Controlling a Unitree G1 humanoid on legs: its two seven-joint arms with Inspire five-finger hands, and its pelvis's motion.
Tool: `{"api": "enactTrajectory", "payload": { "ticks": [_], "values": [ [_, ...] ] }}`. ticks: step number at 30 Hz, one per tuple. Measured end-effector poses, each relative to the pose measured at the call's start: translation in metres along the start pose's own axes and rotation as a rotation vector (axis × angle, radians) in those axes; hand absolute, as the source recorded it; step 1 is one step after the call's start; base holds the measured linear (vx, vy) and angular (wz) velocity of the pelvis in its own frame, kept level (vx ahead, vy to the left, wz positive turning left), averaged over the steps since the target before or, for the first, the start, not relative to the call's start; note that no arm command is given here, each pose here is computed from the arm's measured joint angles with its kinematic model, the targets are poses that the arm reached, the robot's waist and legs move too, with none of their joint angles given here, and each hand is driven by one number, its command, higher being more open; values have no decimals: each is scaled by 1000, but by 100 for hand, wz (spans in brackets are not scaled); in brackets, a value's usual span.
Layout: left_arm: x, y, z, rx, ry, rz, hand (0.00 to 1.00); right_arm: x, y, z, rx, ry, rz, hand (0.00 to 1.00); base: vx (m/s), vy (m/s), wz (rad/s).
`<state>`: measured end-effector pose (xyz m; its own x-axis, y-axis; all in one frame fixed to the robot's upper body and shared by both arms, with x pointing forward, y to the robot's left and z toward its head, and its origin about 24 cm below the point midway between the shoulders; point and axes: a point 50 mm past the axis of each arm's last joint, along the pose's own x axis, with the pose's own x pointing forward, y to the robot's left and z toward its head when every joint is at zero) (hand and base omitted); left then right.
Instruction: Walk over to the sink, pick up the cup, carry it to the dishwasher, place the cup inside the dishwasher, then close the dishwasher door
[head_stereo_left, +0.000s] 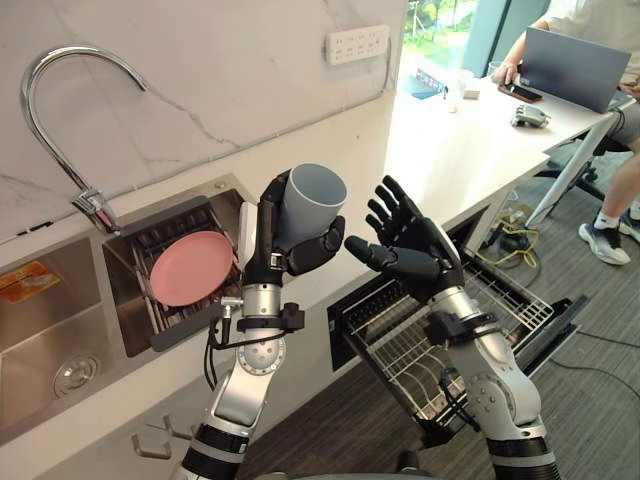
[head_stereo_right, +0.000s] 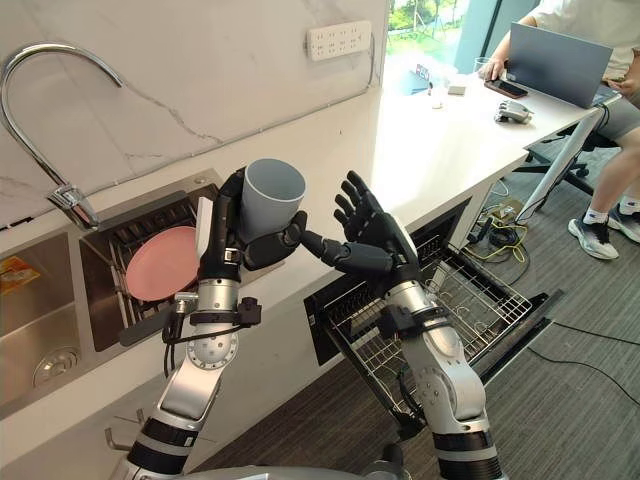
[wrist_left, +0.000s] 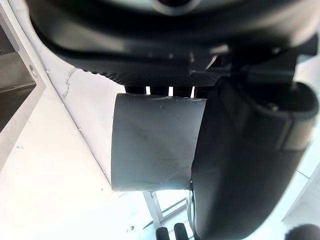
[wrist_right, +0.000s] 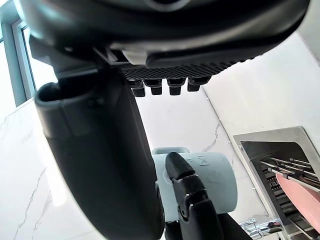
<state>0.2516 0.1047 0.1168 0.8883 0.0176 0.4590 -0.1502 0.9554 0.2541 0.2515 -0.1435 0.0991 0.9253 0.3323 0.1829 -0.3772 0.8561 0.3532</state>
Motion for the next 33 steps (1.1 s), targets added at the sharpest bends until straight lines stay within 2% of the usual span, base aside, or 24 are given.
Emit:
{"api": "enactTrajectory", "payload": {
  "ticks": [19,33],
  "values": [
    [-10,-17,3,-75,13,-132,0,26,18,-9,59,30,70,100,-9,1,4],
    [-12,-17,1,-73,17,-148,0,33,22,-14,92,45,77,100,0,0,0]
  ]
}}
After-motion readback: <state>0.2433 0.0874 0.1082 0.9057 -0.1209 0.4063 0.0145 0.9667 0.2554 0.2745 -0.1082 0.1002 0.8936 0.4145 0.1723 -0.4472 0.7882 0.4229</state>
